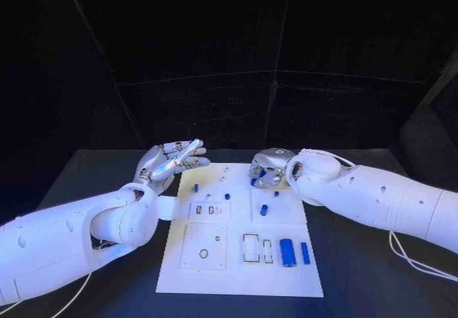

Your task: Assemble the parts on the task board

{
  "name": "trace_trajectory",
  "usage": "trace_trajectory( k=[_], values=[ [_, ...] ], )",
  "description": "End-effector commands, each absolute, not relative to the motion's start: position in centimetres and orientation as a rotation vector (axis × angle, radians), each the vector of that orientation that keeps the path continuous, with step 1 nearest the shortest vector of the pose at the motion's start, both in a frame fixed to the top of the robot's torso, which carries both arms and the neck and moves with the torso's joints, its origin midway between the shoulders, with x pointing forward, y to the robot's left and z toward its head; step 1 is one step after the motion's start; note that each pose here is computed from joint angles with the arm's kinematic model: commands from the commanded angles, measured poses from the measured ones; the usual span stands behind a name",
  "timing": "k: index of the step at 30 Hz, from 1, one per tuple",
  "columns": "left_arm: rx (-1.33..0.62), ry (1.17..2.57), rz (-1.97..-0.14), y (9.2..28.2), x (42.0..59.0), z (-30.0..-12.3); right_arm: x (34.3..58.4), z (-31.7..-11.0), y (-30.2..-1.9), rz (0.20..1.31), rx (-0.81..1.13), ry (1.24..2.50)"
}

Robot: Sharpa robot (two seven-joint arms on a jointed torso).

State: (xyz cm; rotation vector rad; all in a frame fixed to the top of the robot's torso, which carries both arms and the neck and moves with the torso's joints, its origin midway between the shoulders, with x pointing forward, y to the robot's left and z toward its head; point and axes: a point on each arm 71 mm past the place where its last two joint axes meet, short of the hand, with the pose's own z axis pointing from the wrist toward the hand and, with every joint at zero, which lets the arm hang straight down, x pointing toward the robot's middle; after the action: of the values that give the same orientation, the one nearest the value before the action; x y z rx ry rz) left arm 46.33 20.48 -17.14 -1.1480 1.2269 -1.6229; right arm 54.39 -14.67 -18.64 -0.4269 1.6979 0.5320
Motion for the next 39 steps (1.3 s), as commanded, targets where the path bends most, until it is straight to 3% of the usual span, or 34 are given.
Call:
trace_trajectory(
  k=[1,16,28,39],
  values=[
    [-1.132,1.231,-1.642,20.3,46.3,-16.9,54.4,-18.6,-14.6,0.525,-0.443,1.713],
    [-1.133,1.234,-1.643,20.4,46.3,-16.9,54.7,-18.9,-14.4,0.513,-0.443,1.730],
    [-1.133,1.233,-1.640,20.6,46.3,-16.8,54.1,-17.2,-14.0,0.600,-0.374,1.543],
    [-1.133,1.237,-1.647,20.5,46.4,-16.8,54.8,-17.0,-12.8,0.601,-0.336,1.491]
  ],
)
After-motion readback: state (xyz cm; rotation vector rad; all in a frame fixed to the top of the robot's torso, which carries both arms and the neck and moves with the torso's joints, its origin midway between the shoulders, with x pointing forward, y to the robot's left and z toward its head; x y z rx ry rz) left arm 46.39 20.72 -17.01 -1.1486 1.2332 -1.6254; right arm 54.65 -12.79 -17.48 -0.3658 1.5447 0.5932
